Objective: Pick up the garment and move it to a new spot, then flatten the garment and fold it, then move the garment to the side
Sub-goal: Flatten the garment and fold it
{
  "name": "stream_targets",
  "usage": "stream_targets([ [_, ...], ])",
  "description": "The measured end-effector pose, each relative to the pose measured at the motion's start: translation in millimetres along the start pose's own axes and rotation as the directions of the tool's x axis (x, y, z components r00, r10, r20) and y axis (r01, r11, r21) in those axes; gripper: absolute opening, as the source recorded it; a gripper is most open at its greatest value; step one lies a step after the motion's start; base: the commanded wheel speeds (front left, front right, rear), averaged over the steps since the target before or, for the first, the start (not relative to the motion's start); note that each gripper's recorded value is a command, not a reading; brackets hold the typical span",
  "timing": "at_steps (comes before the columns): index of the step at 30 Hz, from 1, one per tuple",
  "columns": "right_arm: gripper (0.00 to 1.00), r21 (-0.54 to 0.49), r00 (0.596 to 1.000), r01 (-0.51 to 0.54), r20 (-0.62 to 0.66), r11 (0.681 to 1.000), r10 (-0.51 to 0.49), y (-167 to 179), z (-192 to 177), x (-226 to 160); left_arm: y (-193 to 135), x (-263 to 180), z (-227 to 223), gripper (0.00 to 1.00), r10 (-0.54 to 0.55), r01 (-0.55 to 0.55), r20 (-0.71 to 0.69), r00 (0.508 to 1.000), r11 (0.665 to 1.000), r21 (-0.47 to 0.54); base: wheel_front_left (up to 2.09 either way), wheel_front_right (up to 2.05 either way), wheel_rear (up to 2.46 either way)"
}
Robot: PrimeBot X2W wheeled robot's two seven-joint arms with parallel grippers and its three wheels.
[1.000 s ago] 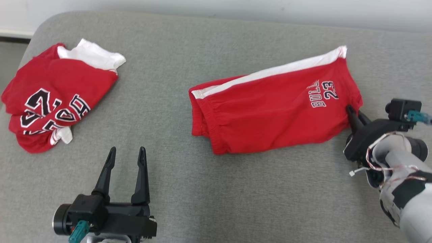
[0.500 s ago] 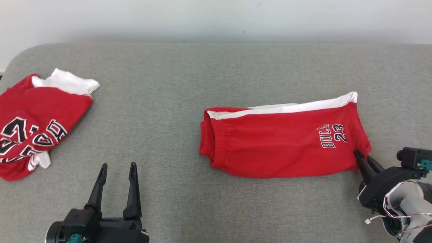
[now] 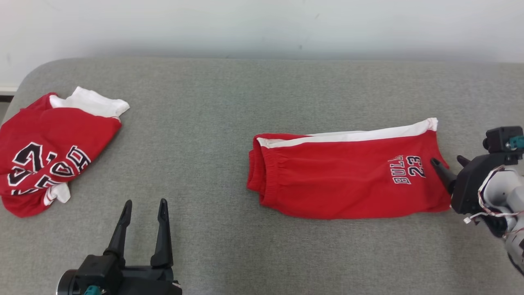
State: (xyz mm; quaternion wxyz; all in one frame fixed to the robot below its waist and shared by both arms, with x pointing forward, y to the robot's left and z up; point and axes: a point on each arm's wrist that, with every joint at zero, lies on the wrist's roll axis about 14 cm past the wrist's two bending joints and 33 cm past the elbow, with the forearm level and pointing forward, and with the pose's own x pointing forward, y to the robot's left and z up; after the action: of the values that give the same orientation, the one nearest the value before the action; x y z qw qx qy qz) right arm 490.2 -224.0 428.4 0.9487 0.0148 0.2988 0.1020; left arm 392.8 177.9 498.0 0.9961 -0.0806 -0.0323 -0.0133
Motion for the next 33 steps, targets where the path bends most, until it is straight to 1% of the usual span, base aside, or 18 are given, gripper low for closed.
stream_targets([
  [7,1.0,-0.015,0.988,0.035,-0.148,0.999,-0.037,-9,-10,12,7,-5,-4,1.0,0.027,-0.028,-0.014,1.0,1.0,-0.007,0.0,0.0,0.0],
  [17,1.0,0.009,0.963,0.044,-0.266,0.999,-0.04,-3,-34,27,18,-7,-8,1.0,0.065,-0.065,-0.027,0.998,0.998,0.003,0.0,0.0,0.0],
  [18,0.98,0.015,0.961,0.046,-0.274,0.999,-0.04,-3,-35,27,18,-7,-8,1.0,0.064,-0.064,-0.027,0.998,0.998,0.002,0.0,0.0,0.0],
  [19,0.45,0.016,0.959,0.047,-0.282,0.999,-0.041,-3,-35,27,18,-7,-8,1.0,0.063,-0.063,-0.028,0.998,0.998,0.002,0.0,0.0,0.0],
  [20,0.25,0.015,0.958,0.046,-0.283,0.999,-0.04,-2,-35,28,18,-7,-8,1.0,0.063,-0.063,-0.029,0.998,0.998,0.002,0.0,0.0,0.0],
  [21,0.0,0.018,0.959,0.045,-0.281,0.999,-0.038,-2,-34,28,18,-7,-8,1.0,0.063,-0.063,-0.029,0.998,0.998,0.002,0.0,0.0,0.0],
  [26,0.0,0.012,0.963,0.06,-0.264,0.998,-0.054,-6,-30,23,17,-7,-5,1.0,0.06,-0.06,-0.019,0.998,0.998,0.002,0.0,0.0,0.0],
  [30,0.0,0.012,0.962,0.13,-0.243,0.991,-0.123,-35,-24,8,16,-8,1,1.0,0.054,-0.054,-0.004,0.999,0.999,0.005,0.0,0.0,0.0],
  [31,0.0,0.012,0.961,0.157,-0.233,0.988,-0.15,-47,-23,0,16,-9,3,1.0,0.054,-0.054,0.002,0.999,0.999,0.005,0.0,0.0,0.0],
  [33,0.0,0.011,0.96,0.167,-0.231,0.986,-0.16,-52,-23,-4,16,-9,4,1.0,0.052,-0.053,0.006,0.999,0.999,0.005,0.0,0.0,0.0],
])
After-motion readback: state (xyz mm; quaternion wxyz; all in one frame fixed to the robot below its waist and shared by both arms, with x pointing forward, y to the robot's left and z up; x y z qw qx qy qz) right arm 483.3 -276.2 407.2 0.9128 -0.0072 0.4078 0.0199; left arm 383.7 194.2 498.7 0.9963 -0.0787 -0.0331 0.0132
